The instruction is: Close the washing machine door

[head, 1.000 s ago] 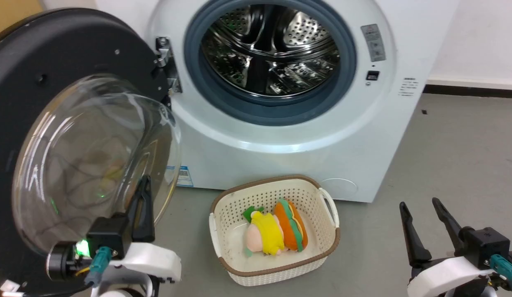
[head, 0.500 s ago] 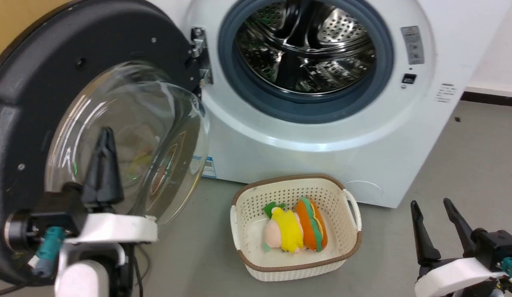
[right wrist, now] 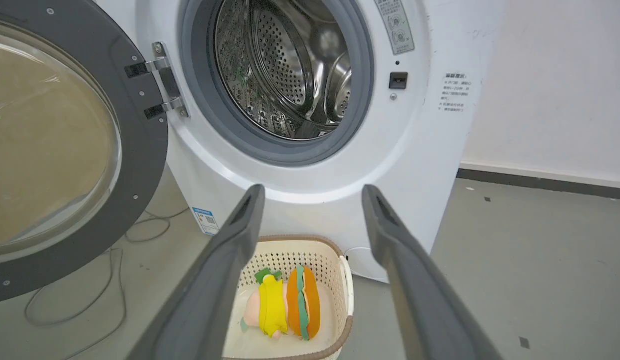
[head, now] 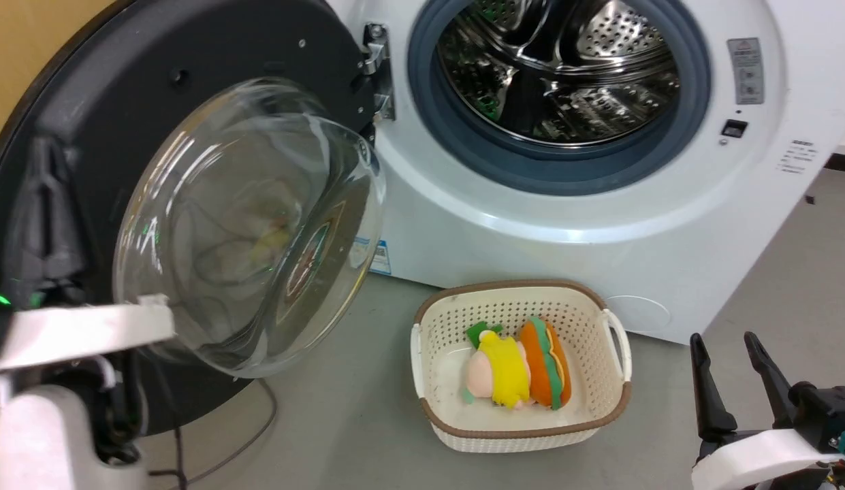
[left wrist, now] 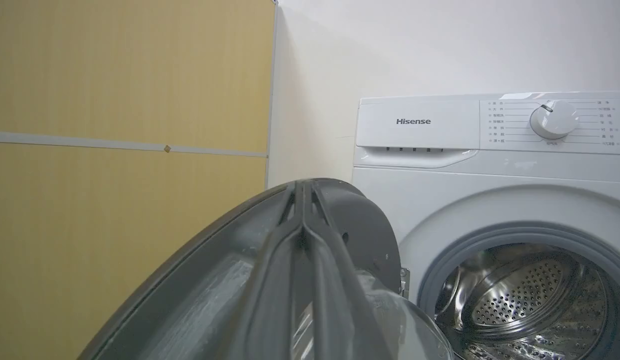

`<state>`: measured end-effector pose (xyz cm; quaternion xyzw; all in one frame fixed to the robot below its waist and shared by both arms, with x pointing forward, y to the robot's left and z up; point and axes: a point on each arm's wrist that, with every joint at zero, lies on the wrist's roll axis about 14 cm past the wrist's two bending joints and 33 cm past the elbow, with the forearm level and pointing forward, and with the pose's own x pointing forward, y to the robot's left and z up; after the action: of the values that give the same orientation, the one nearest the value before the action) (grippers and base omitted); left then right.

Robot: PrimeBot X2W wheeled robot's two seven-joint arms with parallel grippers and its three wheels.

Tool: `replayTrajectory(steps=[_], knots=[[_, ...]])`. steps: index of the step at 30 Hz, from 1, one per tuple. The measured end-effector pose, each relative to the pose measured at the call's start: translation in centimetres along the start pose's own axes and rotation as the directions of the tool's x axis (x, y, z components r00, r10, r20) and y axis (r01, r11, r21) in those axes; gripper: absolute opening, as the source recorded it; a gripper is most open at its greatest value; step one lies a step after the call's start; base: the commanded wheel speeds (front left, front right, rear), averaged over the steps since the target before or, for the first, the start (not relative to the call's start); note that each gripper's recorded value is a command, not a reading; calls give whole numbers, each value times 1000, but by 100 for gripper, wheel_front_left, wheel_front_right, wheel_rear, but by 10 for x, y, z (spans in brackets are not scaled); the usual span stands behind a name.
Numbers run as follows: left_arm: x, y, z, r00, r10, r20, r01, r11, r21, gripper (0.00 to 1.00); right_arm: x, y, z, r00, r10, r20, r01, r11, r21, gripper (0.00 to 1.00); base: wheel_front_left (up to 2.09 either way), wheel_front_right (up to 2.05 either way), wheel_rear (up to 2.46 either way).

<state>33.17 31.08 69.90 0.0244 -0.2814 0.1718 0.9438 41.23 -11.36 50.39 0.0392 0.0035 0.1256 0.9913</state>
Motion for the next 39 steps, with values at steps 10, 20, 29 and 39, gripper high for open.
replayTrajectory(steps=[10, 20, 29, 39], knots=[[9, 68, 4, 989, 148, -5, -148, 988, -33, 0, 15, 11, -13, 999, 33, -18, -32, 999, 33, 100, 0, 0, 0], [-1, 138, -33, 924, 307, -229, -347, 923, -164, 0, 24, 11, -23, 999, 31, -29, -29, 998, 60, 100, 0, 0, 0], [-33, 162, -77, 815, 285, -505, -476, 827, -301, 0, 32, 15, -33, 998, 38, -41, -35, 996, 76, 100, 0, 0, 0], [-76, 144, -111, 706, 116, -698, -489, 793, -363, 0, 40, 26, -40, 997, 64, -46, -59, 992, 108, 100, 0, 0, 0]])
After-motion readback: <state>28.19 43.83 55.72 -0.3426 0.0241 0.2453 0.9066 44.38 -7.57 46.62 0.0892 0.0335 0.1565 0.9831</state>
